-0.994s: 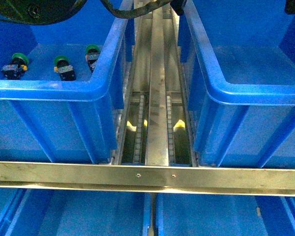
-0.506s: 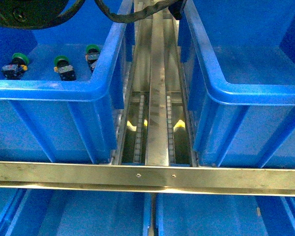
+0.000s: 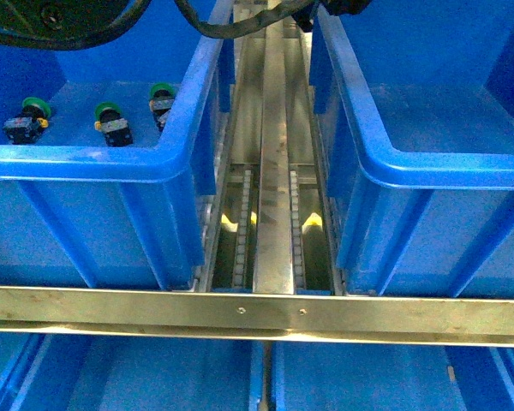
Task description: Pick red and yellow buttons and place in box
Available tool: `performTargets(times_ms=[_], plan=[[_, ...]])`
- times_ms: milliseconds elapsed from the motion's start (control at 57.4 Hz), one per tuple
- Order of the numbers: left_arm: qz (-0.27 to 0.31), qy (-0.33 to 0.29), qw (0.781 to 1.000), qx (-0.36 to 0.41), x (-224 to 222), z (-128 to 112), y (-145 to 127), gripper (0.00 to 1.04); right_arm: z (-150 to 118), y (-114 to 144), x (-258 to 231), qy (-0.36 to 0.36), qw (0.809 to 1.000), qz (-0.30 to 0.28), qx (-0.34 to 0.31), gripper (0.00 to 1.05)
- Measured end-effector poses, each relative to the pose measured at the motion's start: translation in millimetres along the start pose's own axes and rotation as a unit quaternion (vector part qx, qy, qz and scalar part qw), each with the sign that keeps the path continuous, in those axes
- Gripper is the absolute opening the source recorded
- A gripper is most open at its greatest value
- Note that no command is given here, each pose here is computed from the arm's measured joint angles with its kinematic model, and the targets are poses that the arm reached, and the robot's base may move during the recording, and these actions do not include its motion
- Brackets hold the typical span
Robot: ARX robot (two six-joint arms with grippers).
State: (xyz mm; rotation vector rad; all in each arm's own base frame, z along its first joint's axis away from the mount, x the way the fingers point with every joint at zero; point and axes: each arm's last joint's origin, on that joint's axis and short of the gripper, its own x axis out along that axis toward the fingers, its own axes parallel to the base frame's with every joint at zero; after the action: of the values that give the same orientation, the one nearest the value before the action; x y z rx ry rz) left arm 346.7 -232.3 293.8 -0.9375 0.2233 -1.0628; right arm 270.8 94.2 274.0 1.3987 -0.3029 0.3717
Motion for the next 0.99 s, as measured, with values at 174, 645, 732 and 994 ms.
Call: performTargets(times_ms=[174,645,732,994], plan=[[-0.006,-0.017,0.999,0.029,2.5,9.6,-6.9,0.98,-2.0,-13.4,-4.6,0.003,1.0,-0.025,-0.01,0.4],[0.12,-0.081,0.965,0.218,-88.5,38.4,-54.8,0.97,-12.3,-15.1,-13.8,0.061,0.991,-0.069,-0.092,0.4],[0.139,-0.104,0.954,0.244,-122.5,37.3,-73.2,0.97,-16.4,-7.8,-13.3,0.077,0.988,-0.065,-0.114,0.4],[0.195,-0.107,0.936,0.274,-195.9,-10.5,-108.8,0.97,-26.7,8.9,-7.0,0.099,0.964,-0.075,-0.235,0.4]])
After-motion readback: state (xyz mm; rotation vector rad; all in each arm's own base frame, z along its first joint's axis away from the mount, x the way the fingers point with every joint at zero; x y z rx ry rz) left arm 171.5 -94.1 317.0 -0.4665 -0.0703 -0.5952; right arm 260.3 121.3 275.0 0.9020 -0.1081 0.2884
